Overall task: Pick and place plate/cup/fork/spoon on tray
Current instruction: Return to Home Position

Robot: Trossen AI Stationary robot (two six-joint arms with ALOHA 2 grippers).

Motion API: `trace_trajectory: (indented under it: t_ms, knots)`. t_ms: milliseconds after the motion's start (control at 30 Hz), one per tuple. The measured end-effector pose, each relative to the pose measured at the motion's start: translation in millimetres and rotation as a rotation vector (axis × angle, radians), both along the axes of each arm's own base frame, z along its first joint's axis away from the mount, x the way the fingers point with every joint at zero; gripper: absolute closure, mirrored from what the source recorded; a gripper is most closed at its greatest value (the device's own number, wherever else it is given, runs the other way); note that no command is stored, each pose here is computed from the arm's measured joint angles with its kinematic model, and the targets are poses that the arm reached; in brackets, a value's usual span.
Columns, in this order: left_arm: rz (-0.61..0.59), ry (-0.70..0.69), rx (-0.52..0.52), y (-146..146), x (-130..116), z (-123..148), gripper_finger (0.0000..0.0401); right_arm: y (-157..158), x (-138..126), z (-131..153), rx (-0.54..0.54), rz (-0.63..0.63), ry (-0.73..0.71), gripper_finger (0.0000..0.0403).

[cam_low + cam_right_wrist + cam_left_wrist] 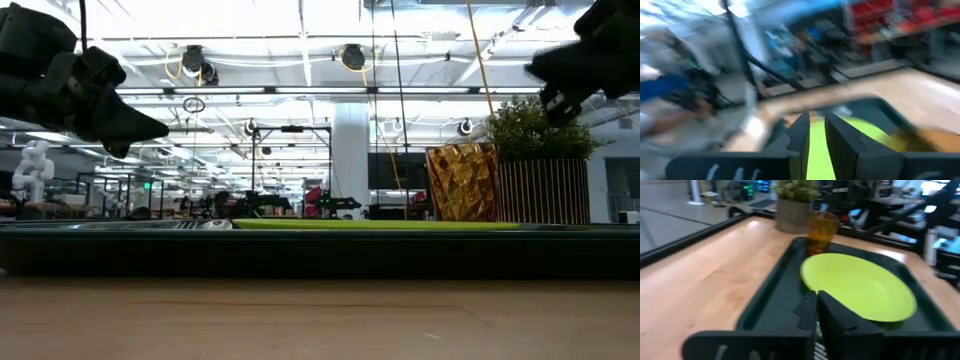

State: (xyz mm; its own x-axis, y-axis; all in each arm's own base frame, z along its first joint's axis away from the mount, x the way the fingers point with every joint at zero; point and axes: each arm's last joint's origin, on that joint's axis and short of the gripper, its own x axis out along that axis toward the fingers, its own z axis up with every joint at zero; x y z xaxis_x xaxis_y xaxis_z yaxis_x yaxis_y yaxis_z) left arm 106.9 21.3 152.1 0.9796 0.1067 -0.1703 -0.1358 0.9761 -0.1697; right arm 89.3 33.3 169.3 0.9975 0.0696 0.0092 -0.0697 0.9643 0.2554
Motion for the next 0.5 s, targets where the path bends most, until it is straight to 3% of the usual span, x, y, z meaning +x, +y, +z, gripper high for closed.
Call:
trace_trajectory:
  t_ms: [100, 500]
  knots:
    - [-0.059, 0.001, -0.003, -7, 1, 0, 0.0395, 3, 0, 5, -0.006, 0.093, -0.063, 0.0348]
    - [-0.072, 0.083, -0.060, -21, 5, -8, 0.0398, 1, 2, 1, -0.108, 0.044, -0.030, 0.0353]
